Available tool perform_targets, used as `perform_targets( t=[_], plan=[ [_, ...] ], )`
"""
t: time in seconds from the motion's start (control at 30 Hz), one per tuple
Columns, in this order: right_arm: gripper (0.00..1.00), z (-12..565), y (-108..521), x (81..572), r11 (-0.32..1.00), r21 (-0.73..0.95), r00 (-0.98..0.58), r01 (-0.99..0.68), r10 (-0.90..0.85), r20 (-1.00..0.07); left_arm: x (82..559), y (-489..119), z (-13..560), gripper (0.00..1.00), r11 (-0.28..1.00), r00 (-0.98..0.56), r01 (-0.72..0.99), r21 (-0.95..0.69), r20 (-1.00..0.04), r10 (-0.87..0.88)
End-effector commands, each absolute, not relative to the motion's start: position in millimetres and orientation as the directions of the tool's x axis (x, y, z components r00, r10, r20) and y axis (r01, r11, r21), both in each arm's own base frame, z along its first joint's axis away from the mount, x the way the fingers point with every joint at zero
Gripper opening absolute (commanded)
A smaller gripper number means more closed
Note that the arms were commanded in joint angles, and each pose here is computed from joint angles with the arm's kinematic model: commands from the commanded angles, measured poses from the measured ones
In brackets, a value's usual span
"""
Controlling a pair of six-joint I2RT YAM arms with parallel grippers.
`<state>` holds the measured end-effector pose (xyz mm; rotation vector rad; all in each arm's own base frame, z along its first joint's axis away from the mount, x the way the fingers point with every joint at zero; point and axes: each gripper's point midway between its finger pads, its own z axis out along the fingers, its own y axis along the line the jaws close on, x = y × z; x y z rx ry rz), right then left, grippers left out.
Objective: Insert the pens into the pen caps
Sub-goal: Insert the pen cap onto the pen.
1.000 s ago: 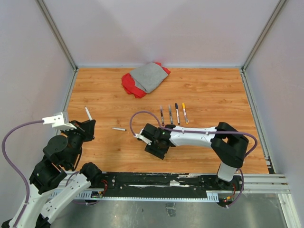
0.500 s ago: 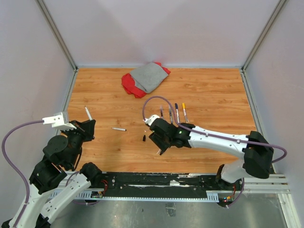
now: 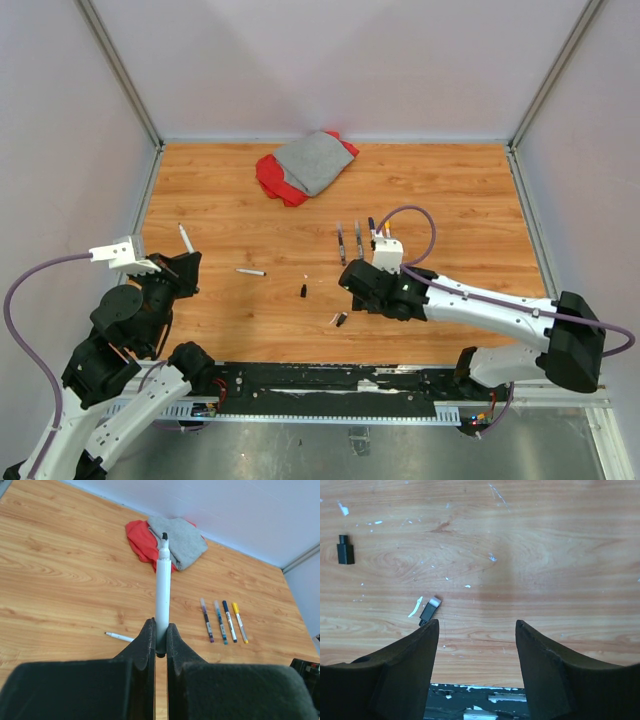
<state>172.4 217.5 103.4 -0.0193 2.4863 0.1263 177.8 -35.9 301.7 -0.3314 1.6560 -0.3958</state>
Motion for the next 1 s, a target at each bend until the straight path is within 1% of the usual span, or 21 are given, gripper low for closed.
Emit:
perform_targets(
  t=[0.0, 0.07, 0.2, 0.33, 0.47, 0.67, 0.97],
  plan=[
    [0.63, 93.0, 206.2, 172.2, 0.967, 0.108, -0.786, 0.231, 0.251, -0.566, 179.0, -32.5, 308.6, 0.00, 0.891, -0.083, 0.010, -0.455, -0.888, -0.452],
    [0.63, 89.9, 210.6, 168.9, 0.963, 0.069, -0.807, 0.261, 0.257, -0.532, 178.9, -32.5, 308.2, 0.00, 0.891, -0.084, 0.010, -0.454, -0.888, -0.452],
    [0.63, 79.9, 232.7, 161.0, 0.974, 0.011, -0.874, 0.227, 0.209, -0.439, 178.2, -31.5, 309.0, 0.01, 0.889, -0.079, 0.009, -0.458, -0.886, -0.456],
    [0.62, 68.4, 253.7, 154.1, 0.975, 0.034, -0.899, 0.221, 0.217, -0.382, 178.1, -31.5, 309.1, 0.01, 0.888, -0.078, 0.010, -0.459, -0.886, -0.457],
    [0.62, 60.2, 269.5, 150.8, 0.968, 0.090, -0.902, 0.233, 0.250, -0.353, 178.1, -31.7, 309.1, 0.01, 0.888, -0.079, 0.011, -0.459, -0.886, -0.457],
    [0.62, 51.1, 274.6, 147.2, 0.957, 0.102, -0.901, 0.273, 0.291, -0.323, 177.8, -31.2, 309.3, 0.01, 0.888, -0.077, 0.010, -0.459, -0.886, -0.457],
    [0.54, 33.8, 283.1, 144.8, 0.941, 0.091, -0.897, 0.326, 0.339, -0.283, 178.3, -31.9, 309.5, 0.00, 0.889, -0.079, 0.012, -0.458, -0.887, -0.456]
  ],
)
